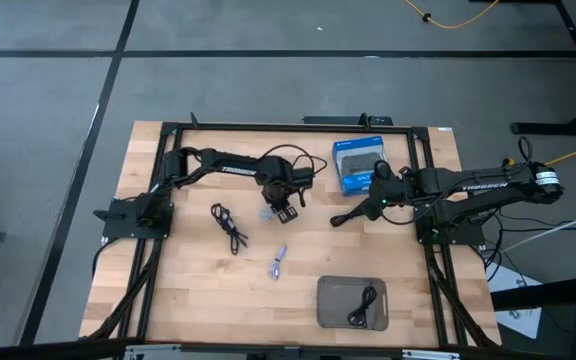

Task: Pick and place USB-C Cables
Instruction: Put the top white charger cable into the black bin

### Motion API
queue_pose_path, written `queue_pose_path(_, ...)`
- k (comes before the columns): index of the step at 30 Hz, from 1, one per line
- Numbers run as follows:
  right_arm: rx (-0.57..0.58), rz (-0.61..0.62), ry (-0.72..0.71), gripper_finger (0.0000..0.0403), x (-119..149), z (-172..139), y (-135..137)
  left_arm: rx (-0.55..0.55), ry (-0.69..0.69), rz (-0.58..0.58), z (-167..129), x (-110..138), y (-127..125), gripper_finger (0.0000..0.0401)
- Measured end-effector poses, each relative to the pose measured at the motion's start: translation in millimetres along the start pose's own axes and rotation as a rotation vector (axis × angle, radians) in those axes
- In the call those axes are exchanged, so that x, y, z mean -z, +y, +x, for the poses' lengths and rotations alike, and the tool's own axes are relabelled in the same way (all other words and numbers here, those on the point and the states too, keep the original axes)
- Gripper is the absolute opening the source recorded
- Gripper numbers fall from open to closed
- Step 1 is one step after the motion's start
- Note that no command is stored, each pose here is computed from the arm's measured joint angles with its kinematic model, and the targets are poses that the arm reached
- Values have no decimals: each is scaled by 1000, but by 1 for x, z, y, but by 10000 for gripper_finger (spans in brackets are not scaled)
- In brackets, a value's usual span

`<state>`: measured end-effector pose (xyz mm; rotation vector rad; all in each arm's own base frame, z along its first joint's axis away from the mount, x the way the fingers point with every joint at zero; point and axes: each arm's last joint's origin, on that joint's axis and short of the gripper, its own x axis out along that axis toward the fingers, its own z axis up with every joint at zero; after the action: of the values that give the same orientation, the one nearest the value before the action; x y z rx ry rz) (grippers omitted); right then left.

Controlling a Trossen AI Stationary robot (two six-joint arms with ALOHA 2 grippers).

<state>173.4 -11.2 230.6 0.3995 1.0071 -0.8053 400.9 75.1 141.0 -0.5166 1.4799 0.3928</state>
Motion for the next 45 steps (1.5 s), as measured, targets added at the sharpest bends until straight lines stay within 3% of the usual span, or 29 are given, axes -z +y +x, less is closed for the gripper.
queue_pose_path(4, 0, 0, 0, 145, 0, 0, 0, 38, -9, -12, 12, 6, -1, 88)
queue_pose_path(7, 0, 1, -1, 145, 0, 0, 0, -38, -26, 5, 15, 11, -4, 82)
queue_pose_path(12, 0, 0, -1, 145, 0, 0, 0, -88, -78, 84, 8, 14, -18, 23)
queue_pose_path(16, 1, 0, -1, 145, 0, 0, 0, -106, -153, 157, -14, 18, -41, 22)
queue_pose_path(20, 7, -3, 5, 145, 1, 0, -1, -64, -376, 238, -77, 33, -81, 20)
queue_pose_path(22, 12, -2, 10, 145, 1, 0, -1, -41, -466, 277, -95, 43, -100, 18)
queue_pose_path(25, 32, -2, -11, 145, 1, 0, -2, 46, -629, 380, -117, 56, -132, 18)
queue_pose_path(28, 54, -1, -36, 145, 0, 0, -2, 211, -861, 471, -146, 68, -165, 17)
queue_pose_path(32, 48, 4, -43, 145, -1, 0, -2, 355, -1037, 540, -148, 74, -198, 17)
queue_pose_path(38, 47, 4, -43, 145, -1, 0, -2, 585, -1122, 599, -131, 73, -229, 17)
queue_pose_path(45, 35, 4, -31, 145, -1, 0, -1, 709, -1077, 498, -89, 72, -252, 16)
